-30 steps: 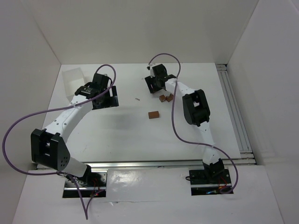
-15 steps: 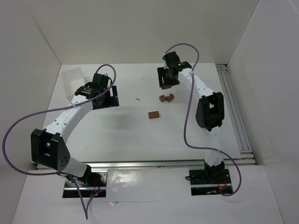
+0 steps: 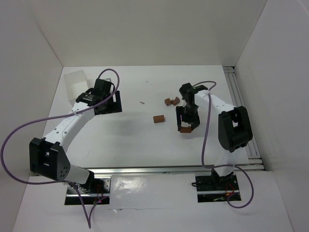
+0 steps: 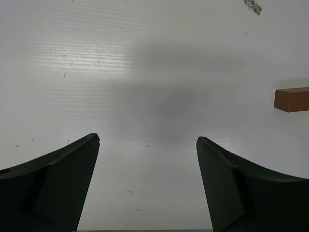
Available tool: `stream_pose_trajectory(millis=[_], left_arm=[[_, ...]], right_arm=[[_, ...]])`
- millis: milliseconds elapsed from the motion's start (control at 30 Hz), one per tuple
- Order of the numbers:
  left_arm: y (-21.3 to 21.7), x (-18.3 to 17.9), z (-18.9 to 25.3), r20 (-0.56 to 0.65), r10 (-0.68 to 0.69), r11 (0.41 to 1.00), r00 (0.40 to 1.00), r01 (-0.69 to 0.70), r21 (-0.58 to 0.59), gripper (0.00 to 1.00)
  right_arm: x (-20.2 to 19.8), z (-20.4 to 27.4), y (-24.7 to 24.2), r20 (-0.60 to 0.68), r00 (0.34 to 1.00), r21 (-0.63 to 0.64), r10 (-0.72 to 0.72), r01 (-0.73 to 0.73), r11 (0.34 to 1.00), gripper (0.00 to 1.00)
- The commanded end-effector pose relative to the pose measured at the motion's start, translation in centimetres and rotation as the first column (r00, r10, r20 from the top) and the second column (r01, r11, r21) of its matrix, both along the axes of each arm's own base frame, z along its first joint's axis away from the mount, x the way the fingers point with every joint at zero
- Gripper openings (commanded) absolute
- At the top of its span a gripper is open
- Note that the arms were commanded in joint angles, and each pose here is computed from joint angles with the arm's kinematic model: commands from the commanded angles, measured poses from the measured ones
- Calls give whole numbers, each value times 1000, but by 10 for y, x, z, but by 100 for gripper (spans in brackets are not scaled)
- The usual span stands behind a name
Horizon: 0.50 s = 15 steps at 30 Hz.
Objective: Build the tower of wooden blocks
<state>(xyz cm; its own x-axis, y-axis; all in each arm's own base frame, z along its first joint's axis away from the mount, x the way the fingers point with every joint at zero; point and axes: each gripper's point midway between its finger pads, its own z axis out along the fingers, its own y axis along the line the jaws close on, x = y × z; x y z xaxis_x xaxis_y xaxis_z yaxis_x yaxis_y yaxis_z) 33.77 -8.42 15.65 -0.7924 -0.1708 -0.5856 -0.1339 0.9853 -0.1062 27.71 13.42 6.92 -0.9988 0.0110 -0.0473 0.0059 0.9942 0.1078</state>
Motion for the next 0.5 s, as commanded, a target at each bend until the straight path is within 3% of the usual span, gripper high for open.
stream_pose_trajectory(millis=[0, 467], left_arm=[[-3, 0, 10, 47, -17, 1000, 999, 17, 2, 94], [7, -6, 14, 57, 7, 999, 998, -9, 32, 94]], right_arm=[[-26, 4, 9, -110, 994, 34, -10, 14, 999, 59], [-18, -40, 2, -182, 983, -91, -24, 8, 996, 61]])
